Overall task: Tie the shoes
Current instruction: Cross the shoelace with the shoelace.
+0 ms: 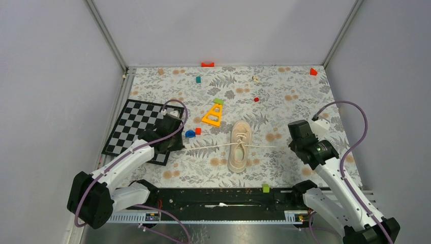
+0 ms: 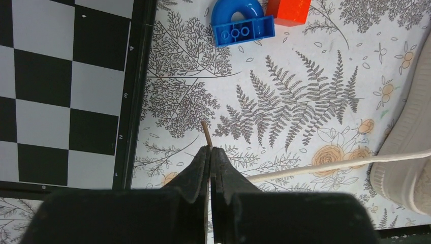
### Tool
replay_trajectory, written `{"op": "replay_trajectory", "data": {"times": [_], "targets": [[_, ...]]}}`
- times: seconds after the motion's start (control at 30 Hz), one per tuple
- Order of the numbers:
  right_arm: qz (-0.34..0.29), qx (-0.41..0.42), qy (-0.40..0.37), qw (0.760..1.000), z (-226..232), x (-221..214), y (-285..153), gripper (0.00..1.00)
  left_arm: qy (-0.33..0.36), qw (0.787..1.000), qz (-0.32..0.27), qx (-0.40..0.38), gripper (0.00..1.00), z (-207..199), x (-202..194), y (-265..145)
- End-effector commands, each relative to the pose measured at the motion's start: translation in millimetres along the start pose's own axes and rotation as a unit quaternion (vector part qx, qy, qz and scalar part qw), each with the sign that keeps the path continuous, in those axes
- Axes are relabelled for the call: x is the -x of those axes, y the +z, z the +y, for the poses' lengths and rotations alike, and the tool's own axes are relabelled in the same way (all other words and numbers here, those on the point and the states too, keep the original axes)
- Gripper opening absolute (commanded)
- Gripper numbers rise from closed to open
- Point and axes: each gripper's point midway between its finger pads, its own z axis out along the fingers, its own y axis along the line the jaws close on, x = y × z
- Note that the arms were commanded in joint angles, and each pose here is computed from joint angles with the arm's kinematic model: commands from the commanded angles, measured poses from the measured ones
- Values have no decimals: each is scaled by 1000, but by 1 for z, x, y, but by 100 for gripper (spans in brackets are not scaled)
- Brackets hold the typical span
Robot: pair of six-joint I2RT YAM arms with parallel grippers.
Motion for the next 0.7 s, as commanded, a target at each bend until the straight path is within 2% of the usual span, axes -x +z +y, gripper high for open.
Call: {"op": "replay_trajectory", "data": {"times": [0.0,0.1,0.27,0.47,0.67], "targets": [[-13,-5,11,1000,3,8,3,0,-27,999,-15,-8,0,-3,7,-9],[-23,-3,10,1000,5,16,-1,0,-27,999,-25,4,0,2,11,-13],[-58,10,13,998,9,45,-18,0,-29,997,-72,-1,0,0,41,-38],[-93,37,21,995,22,81,-42,0,-7,990,-134,-50,0,-20,80,-77],[-83,115,34,989,59,92,-54,0,9,976,-173,-130,0,-53,108,-106]]}}
